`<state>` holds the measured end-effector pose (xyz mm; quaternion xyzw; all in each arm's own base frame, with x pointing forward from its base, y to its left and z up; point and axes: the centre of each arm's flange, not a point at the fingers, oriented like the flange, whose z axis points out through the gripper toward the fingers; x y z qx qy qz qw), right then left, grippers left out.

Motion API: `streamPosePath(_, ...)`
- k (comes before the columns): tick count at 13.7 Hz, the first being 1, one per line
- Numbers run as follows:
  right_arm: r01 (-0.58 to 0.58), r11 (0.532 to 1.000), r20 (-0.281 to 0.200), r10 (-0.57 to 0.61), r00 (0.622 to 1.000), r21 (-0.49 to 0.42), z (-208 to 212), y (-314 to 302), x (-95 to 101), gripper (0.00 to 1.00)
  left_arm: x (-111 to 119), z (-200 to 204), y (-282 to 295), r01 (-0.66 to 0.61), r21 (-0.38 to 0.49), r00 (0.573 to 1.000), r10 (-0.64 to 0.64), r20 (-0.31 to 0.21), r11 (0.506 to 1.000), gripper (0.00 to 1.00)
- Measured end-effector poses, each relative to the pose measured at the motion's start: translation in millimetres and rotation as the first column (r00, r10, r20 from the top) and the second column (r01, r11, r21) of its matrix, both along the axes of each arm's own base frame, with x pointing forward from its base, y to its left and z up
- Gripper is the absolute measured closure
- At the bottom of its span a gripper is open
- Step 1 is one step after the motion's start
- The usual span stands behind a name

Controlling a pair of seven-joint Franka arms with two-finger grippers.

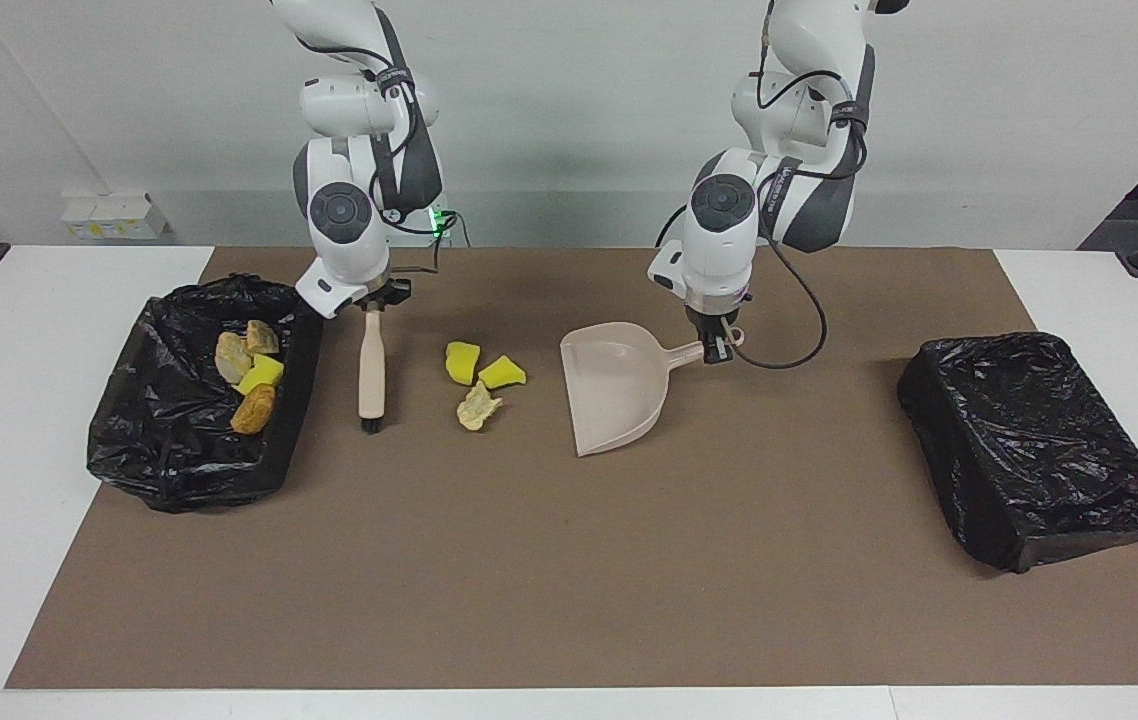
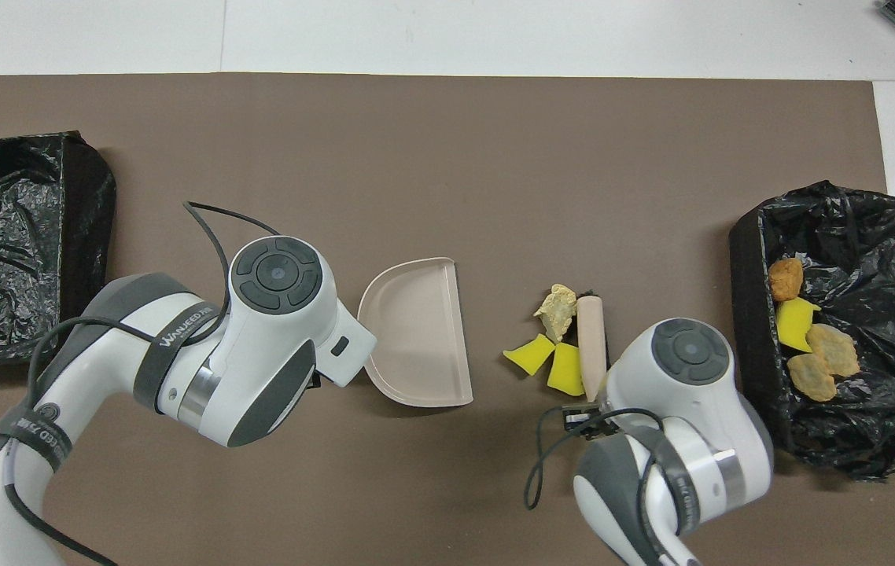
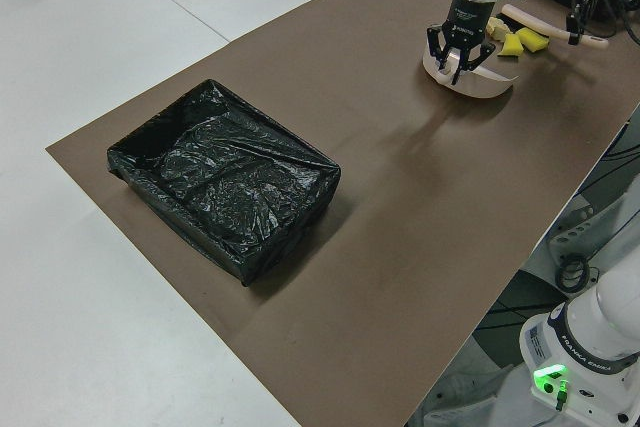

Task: Sweep and dump trash in bin
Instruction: 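Sweep the pieces into the dustpan held by the left gripper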

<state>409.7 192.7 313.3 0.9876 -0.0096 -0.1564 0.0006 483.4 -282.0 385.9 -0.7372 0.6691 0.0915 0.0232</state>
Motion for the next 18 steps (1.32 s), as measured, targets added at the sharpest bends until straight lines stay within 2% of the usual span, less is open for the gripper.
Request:
streamPosePath(4,0.051,0.988,0.012,-0.053,0.999,0.143,2.3,69.3,-14.8,0.74,0.1,-0.1,0.2,0.0,0.0,1.0,0.0,0.001,1.0,0.68)
streamPosePath(7,0.126,0.959,-0.023,-0.124,0.992,0.255,17.0,101.8,-10.2,0.74,-0.1,-2.2,0.8,0.0,-0.002,1.0,0.0,0.003,1.0,0.68)
streamPosePath(10,0.106,0.95,-0.006,-0.109,0.994,0.293,31.6,127.0,0.8,0.74,-0.4,-7.9,1.5,0.001,-0.012,1.0,-0.001,0.016,1.0,0.68)
streamPosePath(12,0.043,0.963,0.009,-0.048,0.999,0.266,48.6,126.3,4.2,0.74,-0.2,-8.1,1.8,0.001,-0.013,1.0,-0.001,0.018,1.0,0.68)
streamPosePath(15,-0.119,0.985,0.057,0.113,0.992,0.128,96.1,81.9,13.1,0.74,0.8,-7.4,0.9,0.004,-0.02,1.0,-0.003,0.028,1.0,0.68)
streamPosePath(18,-0.327,0.945,0.119,0.325,0.938,-0.006,112.8,27.2,36.2,0.74,0.8,-12.0,0.4,0.012,-0.034,0.999,-0.01,0.047,0.999,0.68)
